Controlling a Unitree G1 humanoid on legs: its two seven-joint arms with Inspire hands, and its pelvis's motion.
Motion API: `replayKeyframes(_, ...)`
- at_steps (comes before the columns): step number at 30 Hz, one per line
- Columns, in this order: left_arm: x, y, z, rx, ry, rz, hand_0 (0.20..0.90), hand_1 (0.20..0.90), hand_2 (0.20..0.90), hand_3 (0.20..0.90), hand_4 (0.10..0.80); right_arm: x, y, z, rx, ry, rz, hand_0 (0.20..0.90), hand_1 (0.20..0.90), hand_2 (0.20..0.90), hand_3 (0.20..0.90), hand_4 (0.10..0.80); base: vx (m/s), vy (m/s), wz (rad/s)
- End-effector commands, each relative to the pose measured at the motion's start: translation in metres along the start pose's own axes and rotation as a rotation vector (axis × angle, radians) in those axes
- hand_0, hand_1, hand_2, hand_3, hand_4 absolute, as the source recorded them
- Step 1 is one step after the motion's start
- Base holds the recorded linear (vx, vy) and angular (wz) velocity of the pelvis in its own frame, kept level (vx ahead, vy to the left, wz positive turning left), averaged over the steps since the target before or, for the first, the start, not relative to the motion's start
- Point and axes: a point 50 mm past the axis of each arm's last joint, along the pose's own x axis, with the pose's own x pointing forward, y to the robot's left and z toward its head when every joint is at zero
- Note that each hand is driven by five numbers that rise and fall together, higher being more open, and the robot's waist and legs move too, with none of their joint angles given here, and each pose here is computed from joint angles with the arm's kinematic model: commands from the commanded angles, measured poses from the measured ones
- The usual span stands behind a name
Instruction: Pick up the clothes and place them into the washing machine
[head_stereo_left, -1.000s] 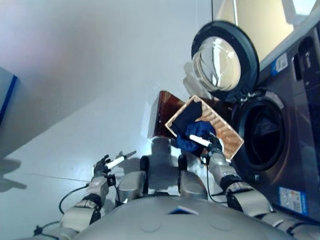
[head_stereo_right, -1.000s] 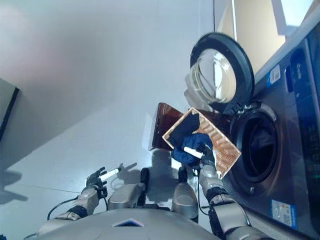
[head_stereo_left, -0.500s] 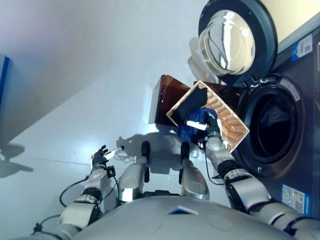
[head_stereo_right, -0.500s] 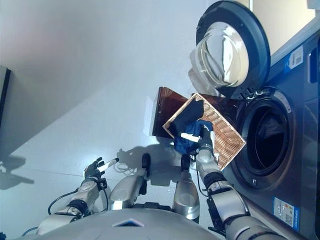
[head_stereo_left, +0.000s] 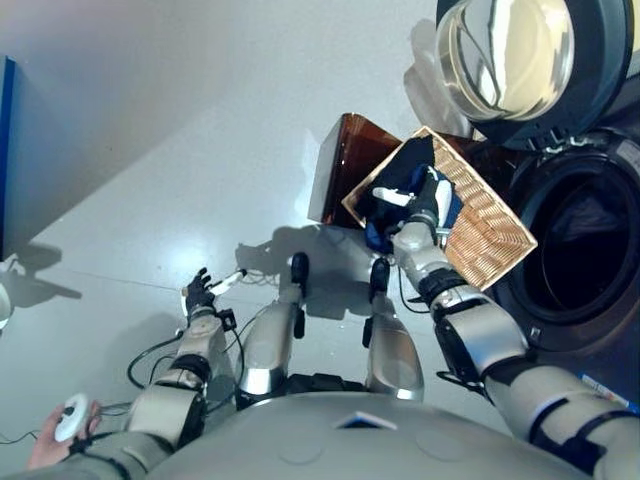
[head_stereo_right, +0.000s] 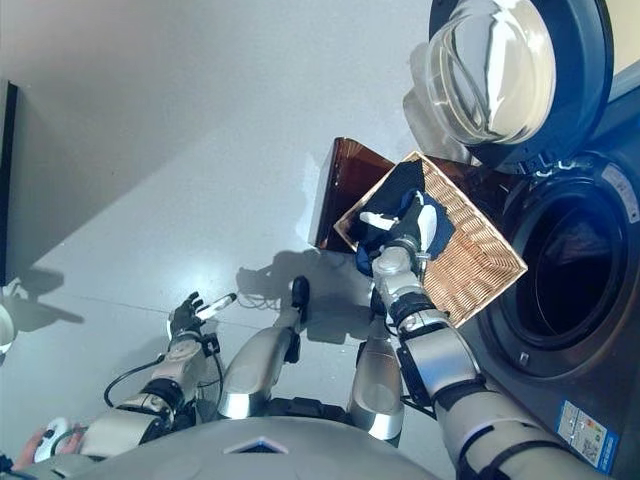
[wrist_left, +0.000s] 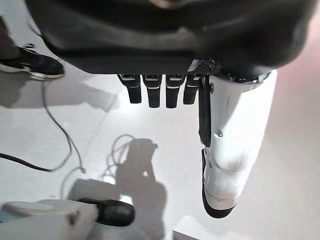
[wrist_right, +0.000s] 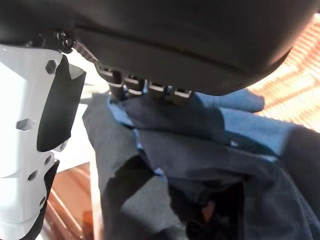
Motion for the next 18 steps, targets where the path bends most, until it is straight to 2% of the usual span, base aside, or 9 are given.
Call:
replayKeyframes(1, 0.003, 0.009, 0.012, -0.002, -0.061, 0.064, 0.900, 0.900, 0.900, 0.900, 0.800, 0.003, 0.003, 0.049, 0.041, -0.166, -0.042, 0.900, 0.900, 0.900, 0.900, 0.800, 0.000, 0.000, 0.00)
replayKeyframes(18, 0.001, 0.014, -0.005, 0.005, 0.004, 0.099, 0.900, 0.900, 0.900, 0.900, 0.800, -0.009, -0.012, -0.016, 0.155, -0.016, -0.108, 0.900, 0.900, 0.900, 0.900, 0.800, -0.004, 0.003, -0.01)
